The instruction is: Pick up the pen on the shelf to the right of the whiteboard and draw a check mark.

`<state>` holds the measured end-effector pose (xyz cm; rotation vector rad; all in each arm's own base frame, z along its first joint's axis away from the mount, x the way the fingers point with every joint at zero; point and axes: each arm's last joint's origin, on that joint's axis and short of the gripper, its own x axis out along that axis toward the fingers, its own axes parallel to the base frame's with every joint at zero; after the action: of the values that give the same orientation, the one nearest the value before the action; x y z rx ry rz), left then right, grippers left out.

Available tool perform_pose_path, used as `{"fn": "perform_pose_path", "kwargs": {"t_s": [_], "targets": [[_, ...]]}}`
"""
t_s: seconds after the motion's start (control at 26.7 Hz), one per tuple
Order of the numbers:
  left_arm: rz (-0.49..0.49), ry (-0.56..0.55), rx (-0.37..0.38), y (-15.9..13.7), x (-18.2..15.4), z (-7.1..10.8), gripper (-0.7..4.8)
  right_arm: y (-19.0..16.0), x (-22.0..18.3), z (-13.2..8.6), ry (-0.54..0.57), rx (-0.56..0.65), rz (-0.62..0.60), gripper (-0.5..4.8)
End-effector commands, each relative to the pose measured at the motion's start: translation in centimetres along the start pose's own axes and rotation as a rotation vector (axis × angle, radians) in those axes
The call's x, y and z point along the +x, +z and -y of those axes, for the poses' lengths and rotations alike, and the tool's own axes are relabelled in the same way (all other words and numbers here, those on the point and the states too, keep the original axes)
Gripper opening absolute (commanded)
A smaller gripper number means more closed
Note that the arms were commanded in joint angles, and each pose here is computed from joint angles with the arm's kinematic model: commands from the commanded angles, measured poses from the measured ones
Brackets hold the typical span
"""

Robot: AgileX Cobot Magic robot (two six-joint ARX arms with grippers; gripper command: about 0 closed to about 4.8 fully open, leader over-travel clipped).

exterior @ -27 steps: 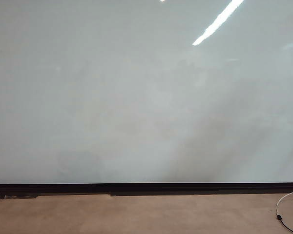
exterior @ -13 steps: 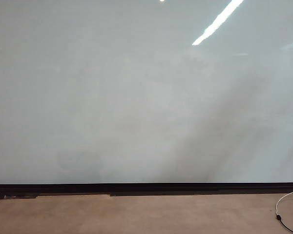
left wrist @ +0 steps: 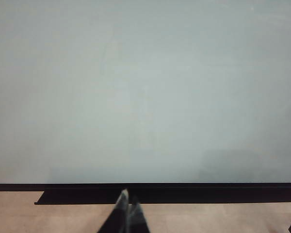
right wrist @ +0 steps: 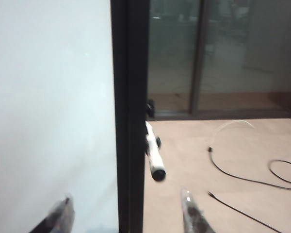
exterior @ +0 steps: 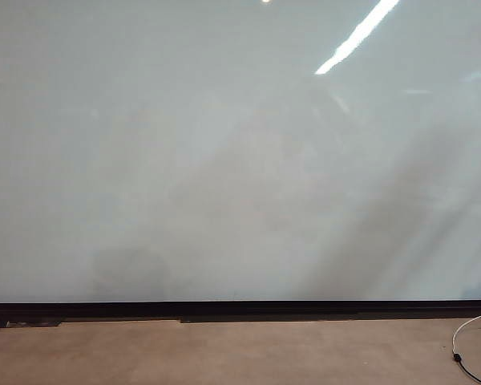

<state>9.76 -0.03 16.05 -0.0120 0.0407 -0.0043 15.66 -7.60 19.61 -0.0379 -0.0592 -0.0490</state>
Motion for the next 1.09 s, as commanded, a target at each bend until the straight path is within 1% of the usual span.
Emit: {"fn": "perform_pose_path", "kwargs": {"t_s": [0.04, 0.11, 0.26, 0.34, 0.41, 0.82, 0.94, 0.97, 1.09], "targets": [[0.015, -0.001, 0.004, 0.2, 0.0, 0.0, -0.04, 0.9, 1.6, 0.7, 0.059, -0.008, 0.055, 2.91], [0.015, -0.001, 0.004, 0.2, 0.0, 0.0, -0.04, 0.9, 2.5, 1.1, 0.089, -0.005, 0.05, 3.09], [0.014, -0.001, 0.004, 0.2, 0.0, 0.0, -0.04, 0.6, 4.1, 1.8, 0.108, -0.003, 0.055, 3.22], [0.015, -0.001, 0.004, 0.2, 0.0, 0.0, -0.04, 0.4, 4.5, 2.0, 0.108, -0.009, 0.064, 3.58], [0.015, -0.001, 0.004, 0.2, 0.0, 0.0, -0.04, -0.2, 5.2, 2.4, 0.106, -0.009, 0.064, 3.8], [0.015, -0.001, 0.004, 0.2, 0.0, 0.0, -0.04, -3.2, 8.9, 4.2, 0.154, 0.025, 0.058, 3.77], [0.015, -0.001, 0.004, 0.2, 0.0, 0.0, -0.05, -4.3, 10.7, 4.9, 0.18, 0.046, 0.063, 3.75], [0.015, -0.001, 0.004, 0.2, 0.0, 0.0, -0.05, -4.5, 11.1, 5.0, 0.188, 0.049, 0.059, 3.66], [0.015, -0.001, 0.004, 0.2, 0.0, 0.0, -0.04, -5.1, 12.1, 5.1, 0.209, 0.056, 0.05, 3.64]]}}
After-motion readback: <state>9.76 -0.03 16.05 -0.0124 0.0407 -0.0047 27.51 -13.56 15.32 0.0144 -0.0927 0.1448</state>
